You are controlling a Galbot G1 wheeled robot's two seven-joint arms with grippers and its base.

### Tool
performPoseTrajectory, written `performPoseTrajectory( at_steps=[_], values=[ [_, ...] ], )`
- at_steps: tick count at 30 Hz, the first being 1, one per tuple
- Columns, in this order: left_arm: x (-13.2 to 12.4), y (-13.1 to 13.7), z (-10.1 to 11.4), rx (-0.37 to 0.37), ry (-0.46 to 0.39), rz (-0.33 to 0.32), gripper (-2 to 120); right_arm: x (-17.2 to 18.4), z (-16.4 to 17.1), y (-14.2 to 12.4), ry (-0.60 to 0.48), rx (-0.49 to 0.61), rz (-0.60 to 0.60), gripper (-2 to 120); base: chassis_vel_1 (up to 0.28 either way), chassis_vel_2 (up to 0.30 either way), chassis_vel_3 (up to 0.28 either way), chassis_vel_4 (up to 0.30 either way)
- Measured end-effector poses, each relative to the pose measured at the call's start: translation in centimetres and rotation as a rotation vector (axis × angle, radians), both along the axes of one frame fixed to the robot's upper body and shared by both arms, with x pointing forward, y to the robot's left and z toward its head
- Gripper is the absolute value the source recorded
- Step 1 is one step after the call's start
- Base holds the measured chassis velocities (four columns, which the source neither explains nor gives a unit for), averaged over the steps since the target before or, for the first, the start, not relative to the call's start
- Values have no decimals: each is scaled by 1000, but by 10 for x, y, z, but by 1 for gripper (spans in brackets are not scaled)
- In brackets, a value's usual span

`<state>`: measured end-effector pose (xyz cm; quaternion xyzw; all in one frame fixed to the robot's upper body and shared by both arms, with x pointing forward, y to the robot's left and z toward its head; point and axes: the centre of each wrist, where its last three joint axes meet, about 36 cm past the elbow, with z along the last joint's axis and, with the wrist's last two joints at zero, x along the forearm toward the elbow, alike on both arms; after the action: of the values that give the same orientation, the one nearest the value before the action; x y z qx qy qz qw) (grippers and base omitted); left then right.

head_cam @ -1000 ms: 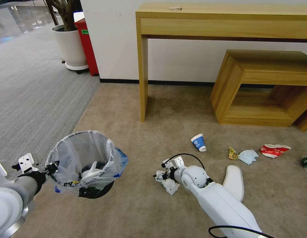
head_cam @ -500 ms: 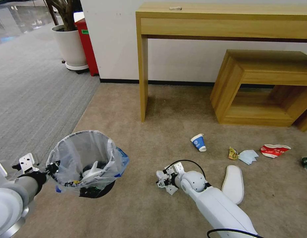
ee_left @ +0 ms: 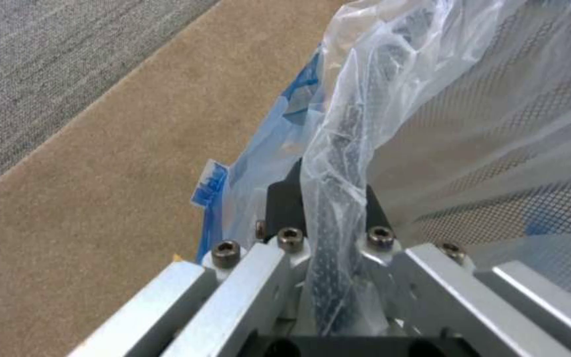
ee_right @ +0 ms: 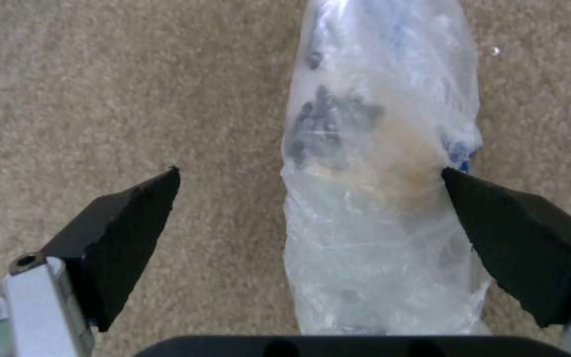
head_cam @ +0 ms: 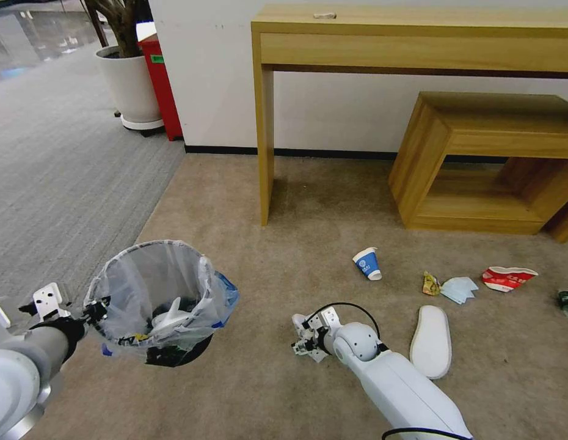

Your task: Pick up the trash bin and place the garbage on the floor into it.

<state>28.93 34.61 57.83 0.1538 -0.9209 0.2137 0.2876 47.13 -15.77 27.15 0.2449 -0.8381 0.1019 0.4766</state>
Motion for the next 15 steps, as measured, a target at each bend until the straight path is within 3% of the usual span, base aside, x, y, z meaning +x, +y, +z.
performPoseTrajectory(
  at_steps=[7, 15],
  values=[
    [-1, -1, 0, -2, 0, 1, 1, 0, 2, -9, -13, -21, -5, 95, 0, 0, 0, 0],
    [-2, -3, 0, -4, -1, -1, 1, 2, 5, -30, -24, -51, -25, 66, 0, 0, 0, 0]
  ],
)
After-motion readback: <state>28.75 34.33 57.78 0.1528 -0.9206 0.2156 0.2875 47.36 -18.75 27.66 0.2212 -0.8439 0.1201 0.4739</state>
